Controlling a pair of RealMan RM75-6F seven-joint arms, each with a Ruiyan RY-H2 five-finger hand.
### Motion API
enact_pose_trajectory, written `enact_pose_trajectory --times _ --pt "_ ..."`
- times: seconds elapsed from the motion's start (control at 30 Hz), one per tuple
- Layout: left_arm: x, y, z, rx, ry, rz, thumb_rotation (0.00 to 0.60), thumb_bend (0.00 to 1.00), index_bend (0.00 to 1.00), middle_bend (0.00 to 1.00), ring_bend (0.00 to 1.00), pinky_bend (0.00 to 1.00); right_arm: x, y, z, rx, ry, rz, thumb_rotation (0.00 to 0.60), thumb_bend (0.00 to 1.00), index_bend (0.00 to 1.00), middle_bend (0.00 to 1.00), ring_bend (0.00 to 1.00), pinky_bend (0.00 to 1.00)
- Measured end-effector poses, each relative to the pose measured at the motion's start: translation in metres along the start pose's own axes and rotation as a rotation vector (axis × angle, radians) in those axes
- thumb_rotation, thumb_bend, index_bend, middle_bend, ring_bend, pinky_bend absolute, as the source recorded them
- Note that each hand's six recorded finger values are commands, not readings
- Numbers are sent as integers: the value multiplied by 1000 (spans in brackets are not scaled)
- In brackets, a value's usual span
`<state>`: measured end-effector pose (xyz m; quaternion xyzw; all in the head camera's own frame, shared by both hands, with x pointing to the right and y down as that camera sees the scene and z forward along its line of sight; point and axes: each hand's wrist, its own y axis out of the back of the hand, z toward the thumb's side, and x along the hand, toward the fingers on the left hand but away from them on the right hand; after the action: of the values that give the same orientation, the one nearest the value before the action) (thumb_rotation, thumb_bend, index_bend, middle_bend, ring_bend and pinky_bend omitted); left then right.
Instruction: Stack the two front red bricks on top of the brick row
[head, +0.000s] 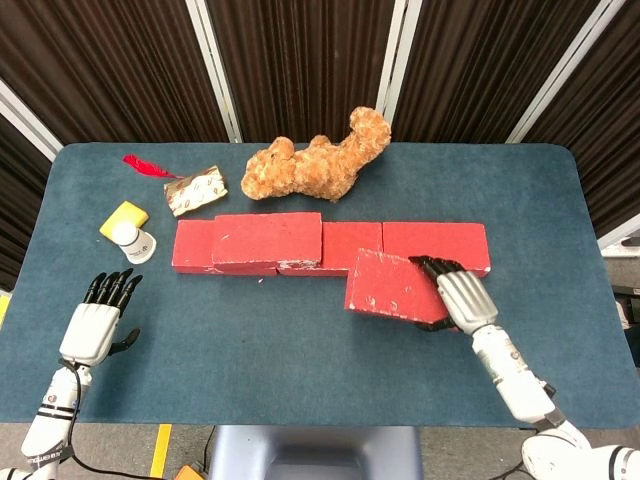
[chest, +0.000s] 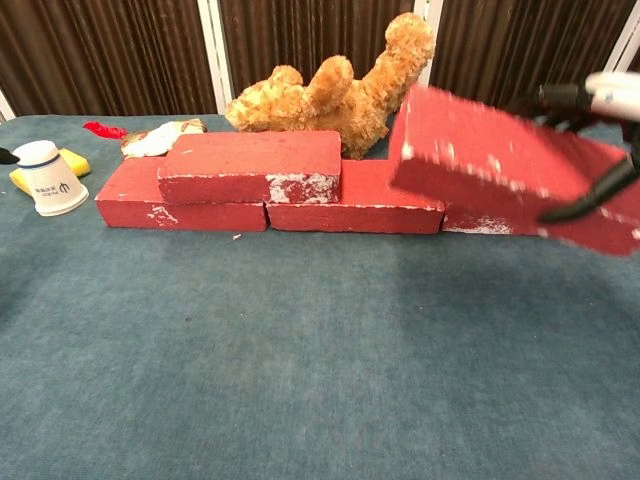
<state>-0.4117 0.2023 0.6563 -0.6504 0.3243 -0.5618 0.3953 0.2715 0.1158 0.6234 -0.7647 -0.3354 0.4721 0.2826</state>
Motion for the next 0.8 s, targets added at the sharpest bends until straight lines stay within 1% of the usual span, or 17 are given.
enact_pose_trajectory --times 0.07,0.17,0.27,0.4,0.47,0.57,0.63,0.67,0.8 --pt "1 1 -2 22 11 11 600 271 0 0 0 0 -10 13 3 -17 25 -18 600 189 700 552 563 742" --pt "1 2 -2 54 30 26 600 272 0 0 0 0 -37 36 9 -26 66 -37 600 189 712 560 572 742" --pt "1 0 -1 72 44 26 600 272 0 0 0 0 -60 50 9 11 84 -45 600 190 741 583 591 744" --pt "3 -5 -3 79 56 12 600 273 0 0 0 0 -91 70 12 70 103 -95 600 193 780 611 610 745" --pt "4 -8 -5 83 64 4 600 273 0 0 0 0 -104 74 15 77 113 -107 600 196 806 631 631 750" --pt "7 -11 -7 90 74 -4 600 272 0 0 0 0 -122 76 21 118 138 -112 600 202 830 648 646 758" --pt "8 -12 -9 95 80 -5 600 272 0 0 0 0 -131 72 22 155 153 -99 600 206 831 648 646 758" --pt "8 -12 -9 97 83 -5 600 272 0 0 0 0 -134 68 21 169 157 -85 600 207 831 648 646 758" --pt "9 -13 -11 100 92 -5 600 272 0 0 0 0 -143 45 11 223 155 23 600 219 809 648 642 758"
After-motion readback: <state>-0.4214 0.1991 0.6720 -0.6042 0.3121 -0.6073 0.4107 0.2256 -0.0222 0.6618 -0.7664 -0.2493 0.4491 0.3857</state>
